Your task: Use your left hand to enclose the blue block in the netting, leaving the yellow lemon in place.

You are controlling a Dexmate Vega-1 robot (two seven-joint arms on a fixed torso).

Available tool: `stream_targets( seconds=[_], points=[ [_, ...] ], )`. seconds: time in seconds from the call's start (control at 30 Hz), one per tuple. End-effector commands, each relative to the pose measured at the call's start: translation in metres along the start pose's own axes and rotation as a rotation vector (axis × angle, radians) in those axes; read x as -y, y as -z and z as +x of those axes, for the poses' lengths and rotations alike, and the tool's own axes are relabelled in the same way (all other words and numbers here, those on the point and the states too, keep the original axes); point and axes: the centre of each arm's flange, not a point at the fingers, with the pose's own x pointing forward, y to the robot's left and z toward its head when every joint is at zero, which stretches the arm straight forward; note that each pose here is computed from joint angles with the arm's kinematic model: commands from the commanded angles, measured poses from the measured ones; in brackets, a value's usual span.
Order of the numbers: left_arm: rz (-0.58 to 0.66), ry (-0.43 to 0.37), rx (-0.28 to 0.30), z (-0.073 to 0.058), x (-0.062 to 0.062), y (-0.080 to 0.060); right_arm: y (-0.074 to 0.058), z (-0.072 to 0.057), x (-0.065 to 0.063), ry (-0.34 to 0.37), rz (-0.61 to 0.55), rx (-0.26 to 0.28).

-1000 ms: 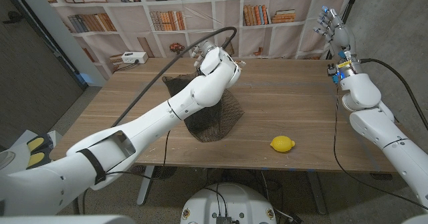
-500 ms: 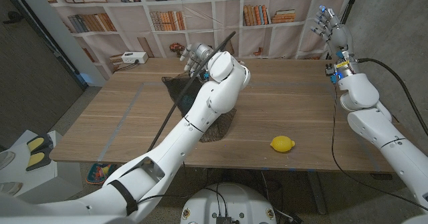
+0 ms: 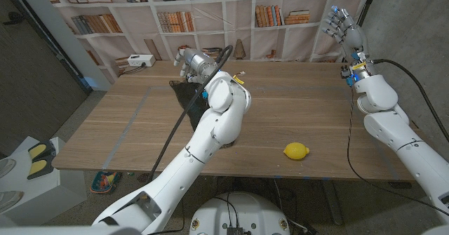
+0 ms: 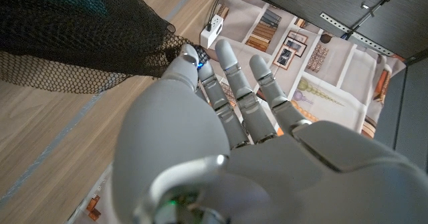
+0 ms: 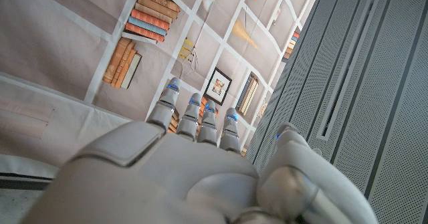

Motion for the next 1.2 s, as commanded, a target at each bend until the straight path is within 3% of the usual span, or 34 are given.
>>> stream_targets(
  seconds=[0.03,0.17,0.5,0.63,0.77,0.9,1.03,1.2],
  points=[
    [0.009,-0.270,-0.105,-0.020,0.043,0.039,0.003,0.011,-0.003,-0.050,0.005,-0.009],
    [0.012,-0.211,-0.120,-0.018,0.055,0.040,0.001,0.011,-0.004,-0.052,-0.002,-0.009],
    [0.004,0.065,-0.184,-0.018,0.090,0.030,-0.004,0.007,-0.005,-0.045,-0.020,-0.027],
    [-0.058,0.145,-0.275,-0.022,0.104,0.028,-0.005,0.007,-0.004,-0.040,-0.025,-0.033],
    [-0.125,0.174,-0.383,-0.028,0.114,0.026,-0.006,0.010,-0.005,-0.044,-0.027,-0.037],
    [-0.190,0.194,-0.499,-0.031,0.117,0.026,-0.006,0.013,-0.005,-0.046,-0.024,-0.036],
    [-0.253,0.262,-0.625,-0.028,0.115,0.027,-0.006,0.015,-0.005,-0.046,-0.024,-0.034],
    [-0.233,0.293,-0.671,-0.022,0.116,0.022,-0.005,0.015,-0.004,-0.040,-0.024,-0.033]
  ],
)
